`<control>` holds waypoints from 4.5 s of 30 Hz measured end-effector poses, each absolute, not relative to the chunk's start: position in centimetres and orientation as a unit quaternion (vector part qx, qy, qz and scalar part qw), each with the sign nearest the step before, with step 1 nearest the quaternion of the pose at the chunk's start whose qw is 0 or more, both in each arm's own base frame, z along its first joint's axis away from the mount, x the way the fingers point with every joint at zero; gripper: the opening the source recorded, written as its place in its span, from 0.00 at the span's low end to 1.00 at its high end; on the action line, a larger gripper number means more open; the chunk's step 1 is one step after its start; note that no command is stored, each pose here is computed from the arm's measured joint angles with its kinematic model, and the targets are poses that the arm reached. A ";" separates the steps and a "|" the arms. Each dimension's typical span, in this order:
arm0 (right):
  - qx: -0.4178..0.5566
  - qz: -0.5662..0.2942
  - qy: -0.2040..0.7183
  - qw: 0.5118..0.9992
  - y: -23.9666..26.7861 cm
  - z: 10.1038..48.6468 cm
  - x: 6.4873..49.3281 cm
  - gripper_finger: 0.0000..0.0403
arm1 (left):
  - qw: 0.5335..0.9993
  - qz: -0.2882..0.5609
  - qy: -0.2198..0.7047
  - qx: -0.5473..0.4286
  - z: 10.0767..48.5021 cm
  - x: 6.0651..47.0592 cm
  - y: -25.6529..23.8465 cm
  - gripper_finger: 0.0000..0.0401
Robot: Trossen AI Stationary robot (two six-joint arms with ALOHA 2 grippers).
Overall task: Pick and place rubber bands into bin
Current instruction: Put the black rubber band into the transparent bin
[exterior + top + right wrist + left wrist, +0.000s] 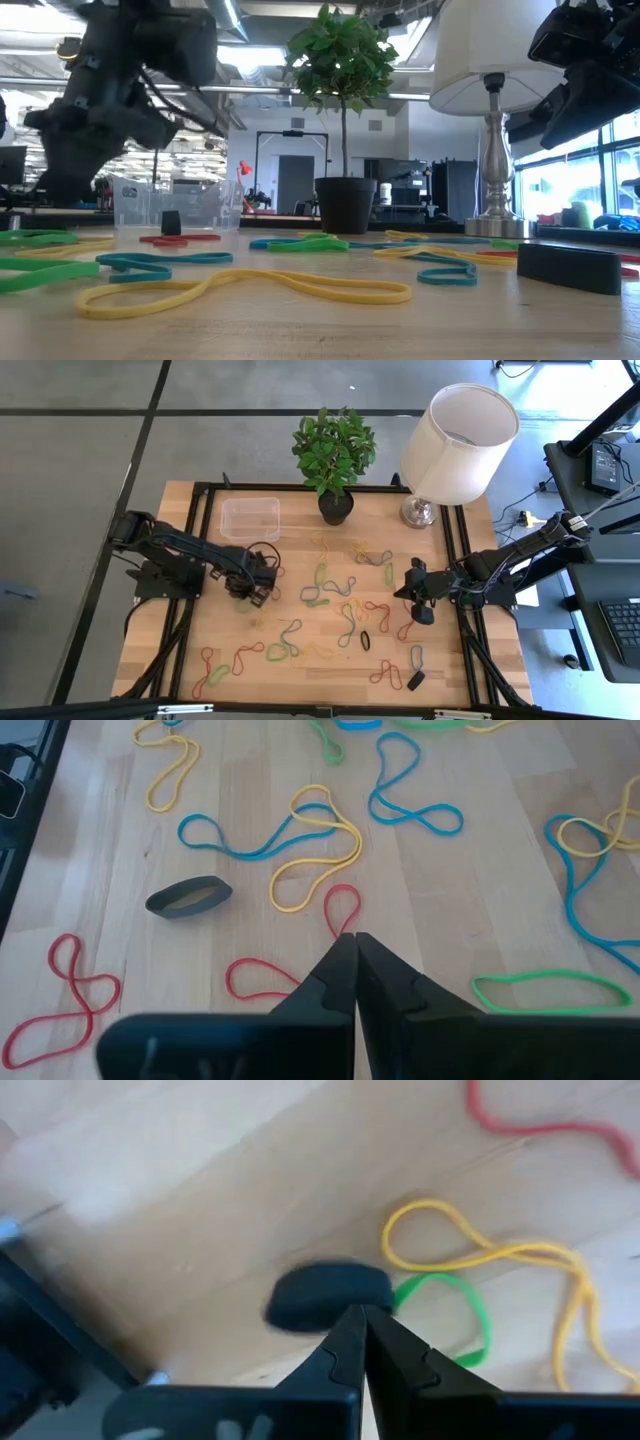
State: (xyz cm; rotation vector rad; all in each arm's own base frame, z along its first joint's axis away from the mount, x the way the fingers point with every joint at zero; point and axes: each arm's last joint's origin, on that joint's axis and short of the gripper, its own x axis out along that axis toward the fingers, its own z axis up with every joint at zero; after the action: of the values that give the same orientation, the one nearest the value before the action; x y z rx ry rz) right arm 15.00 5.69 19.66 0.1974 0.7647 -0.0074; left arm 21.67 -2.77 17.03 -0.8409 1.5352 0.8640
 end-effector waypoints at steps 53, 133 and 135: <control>0.106 0.001 0.353 0.930 5.8 20.0 15.3 0.02 | 0.606 0.292 0.687 -0.276 15.0 20.6 -2.2 0.01; 0.106 0.002 0.352 0.930 5.8 20.0 15.3 0.02 | 0.711 0.275 0.634 -0.127 21.8 20.0 16.8 0.01; 0.107 0.001 0.352 0.930 5.8 20.0 15.3 0.02 | 0.714 0.277 0.631 -0.125 21.2 19.9 16.8 0.00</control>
State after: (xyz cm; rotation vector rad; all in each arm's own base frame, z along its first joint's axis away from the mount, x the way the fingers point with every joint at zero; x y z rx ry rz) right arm 15.30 5.81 19.99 0.2186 0.7204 0.0030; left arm 19.94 16.81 21.17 -0.2777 1.3981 0.6132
